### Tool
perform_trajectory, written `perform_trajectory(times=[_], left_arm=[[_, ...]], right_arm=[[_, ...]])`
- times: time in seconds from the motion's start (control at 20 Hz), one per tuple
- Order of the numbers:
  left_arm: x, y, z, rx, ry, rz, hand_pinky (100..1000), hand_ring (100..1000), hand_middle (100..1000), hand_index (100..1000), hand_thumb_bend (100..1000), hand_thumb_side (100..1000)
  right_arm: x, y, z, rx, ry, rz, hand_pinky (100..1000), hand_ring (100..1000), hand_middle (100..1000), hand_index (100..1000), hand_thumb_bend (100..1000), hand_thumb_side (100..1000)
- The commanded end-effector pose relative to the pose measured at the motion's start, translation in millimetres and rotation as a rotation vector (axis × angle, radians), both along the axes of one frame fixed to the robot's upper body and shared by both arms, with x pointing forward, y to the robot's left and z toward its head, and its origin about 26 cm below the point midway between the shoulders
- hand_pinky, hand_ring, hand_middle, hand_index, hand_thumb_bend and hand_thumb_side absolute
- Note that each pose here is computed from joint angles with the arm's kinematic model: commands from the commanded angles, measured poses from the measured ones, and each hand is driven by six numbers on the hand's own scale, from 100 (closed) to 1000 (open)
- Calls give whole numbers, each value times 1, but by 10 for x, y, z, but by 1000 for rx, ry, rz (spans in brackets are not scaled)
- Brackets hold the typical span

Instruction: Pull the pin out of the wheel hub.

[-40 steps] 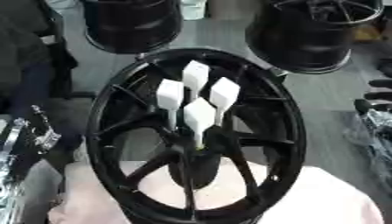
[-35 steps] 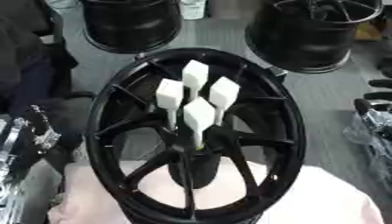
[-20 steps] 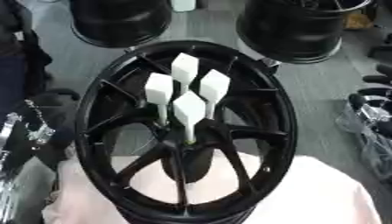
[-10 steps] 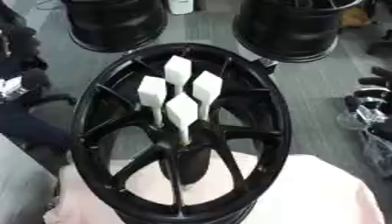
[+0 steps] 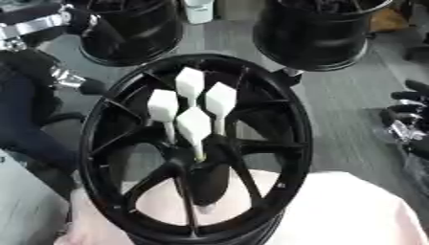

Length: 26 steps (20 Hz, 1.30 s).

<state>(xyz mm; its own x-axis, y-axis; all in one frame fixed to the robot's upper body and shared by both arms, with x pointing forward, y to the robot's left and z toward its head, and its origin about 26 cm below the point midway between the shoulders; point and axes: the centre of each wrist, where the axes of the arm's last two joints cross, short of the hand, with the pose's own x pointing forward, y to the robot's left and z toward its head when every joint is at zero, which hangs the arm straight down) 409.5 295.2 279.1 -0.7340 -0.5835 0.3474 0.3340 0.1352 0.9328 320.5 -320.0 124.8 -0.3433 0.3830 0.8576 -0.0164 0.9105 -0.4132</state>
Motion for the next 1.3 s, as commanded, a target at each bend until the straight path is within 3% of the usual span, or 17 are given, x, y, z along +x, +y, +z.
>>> perform_trajectory(times=[0.05,0.45,0.75,1.1,1.3], left_arm=[[154,-154,-11,98,18,-34,707,681,665,785,685,476],[328,-537,-107,216,35,-117,709,698,686,789,700,456],[393,-608,-232,243,45,-111,704,691,679,783,681,434],[383,-539,-233,273,39,-107,624,524,497,637,565,279],[370,-504,-205,262,36,-105,599,478,449,586,523,254]], right_arm=[[-4,-43,80,-24,-17,6,670,748,782,935,302,295],[-1,-30,75,-23,-14,14,669,749,783,936,301,296],[1,-22,74,-20,-14,17,669,749,783,936,301,296],[0,-32,71,-19,-13,11,669,749,783,938,296,300],[1,-30,72,-18,-14,10,669,749,783,938,295,301]])
